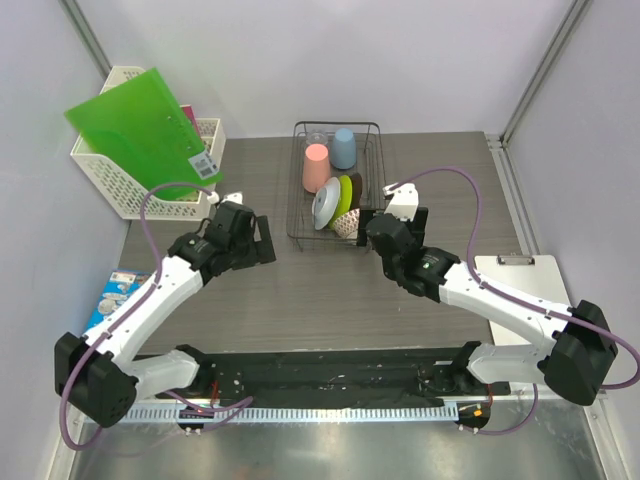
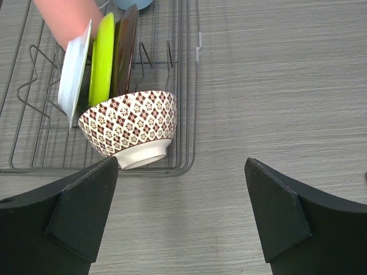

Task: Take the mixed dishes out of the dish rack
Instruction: Pick up the plate from the dish rack.

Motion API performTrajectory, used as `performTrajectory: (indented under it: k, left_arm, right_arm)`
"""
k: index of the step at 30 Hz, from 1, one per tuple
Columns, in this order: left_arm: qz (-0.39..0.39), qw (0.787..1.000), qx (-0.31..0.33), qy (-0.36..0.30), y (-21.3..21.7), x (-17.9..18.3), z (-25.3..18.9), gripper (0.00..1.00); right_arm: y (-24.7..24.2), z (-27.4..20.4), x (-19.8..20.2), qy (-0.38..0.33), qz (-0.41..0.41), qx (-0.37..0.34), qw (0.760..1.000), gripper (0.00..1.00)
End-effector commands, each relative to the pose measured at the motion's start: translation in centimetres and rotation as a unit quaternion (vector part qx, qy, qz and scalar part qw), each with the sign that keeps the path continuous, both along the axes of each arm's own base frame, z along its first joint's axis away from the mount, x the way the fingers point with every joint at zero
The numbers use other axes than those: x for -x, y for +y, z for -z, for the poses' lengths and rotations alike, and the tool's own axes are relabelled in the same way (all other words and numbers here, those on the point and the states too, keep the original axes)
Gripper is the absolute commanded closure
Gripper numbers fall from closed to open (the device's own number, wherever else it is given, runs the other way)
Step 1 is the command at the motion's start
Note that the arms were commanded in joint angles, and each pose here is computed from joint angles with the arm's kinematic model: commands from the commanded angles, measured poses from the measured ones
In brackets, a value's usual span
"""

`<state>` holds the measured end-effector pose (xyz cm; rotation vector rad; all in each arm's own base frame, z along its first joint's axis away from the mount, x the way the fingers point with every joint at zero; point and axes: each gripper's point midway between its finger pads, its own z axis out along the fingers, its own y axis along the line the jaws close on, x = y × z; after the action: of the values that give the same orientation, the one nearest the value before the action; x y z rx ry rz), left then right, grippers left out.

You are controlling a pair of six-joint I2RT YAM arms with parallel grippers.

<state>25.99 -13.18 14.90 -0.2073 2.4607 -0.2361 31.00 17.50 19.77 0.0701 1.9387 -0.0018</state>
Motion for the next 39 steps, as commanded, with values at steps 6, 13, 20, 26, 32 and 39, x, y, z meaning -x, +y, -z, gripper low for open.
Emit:
performTrajectory:
  k: [6,13,20,26,32,39]
  left_arm:
    - [-0.017,0.999,0.012,-0.050,-0.3,-2.0,-2.9,0.07]
    - [-0.058,0.990,-0.027,-0.129,-1.0,-8.3,-7.5,0.17]
    - [0.006,0.964,-0.197,-0.178,-5.5,-13.4,-9.7,0.25]
    - [0.026,0.935,-0.299,-0.191,-8.7,-15.9,-8.9,0.26]
    - [0.045,0.922,-0.340,-0.178,-10.6,-17.5,-6.0,0.28]
    - [0.059,0.920,-0.342,-0.180,-13.0,-18.2,-4.7,0.28]
  right_arm:
    - [0.3,-1.2,-0.2,-0.019,0.006,-0.026,0.999,0.03]
    - [0.1,-2.2,0.0,-0.036,0.001,-0.043,0.998,0.03]
    - [-1.0,-4.1,0.6,-0.059,0.004,-0.046,0.997,0.03]
    - [-2.1,-4.7,1.5,-0.063,0.007,-0.053,0.997,0.03]
    - [-2.9,-4.4,2.2,-0.065,0.009,-0.056,0.996,0.03]
    - [-2.4,-4.0,2.4,-0.059,-0.006,-0.066,0.996,0.03]
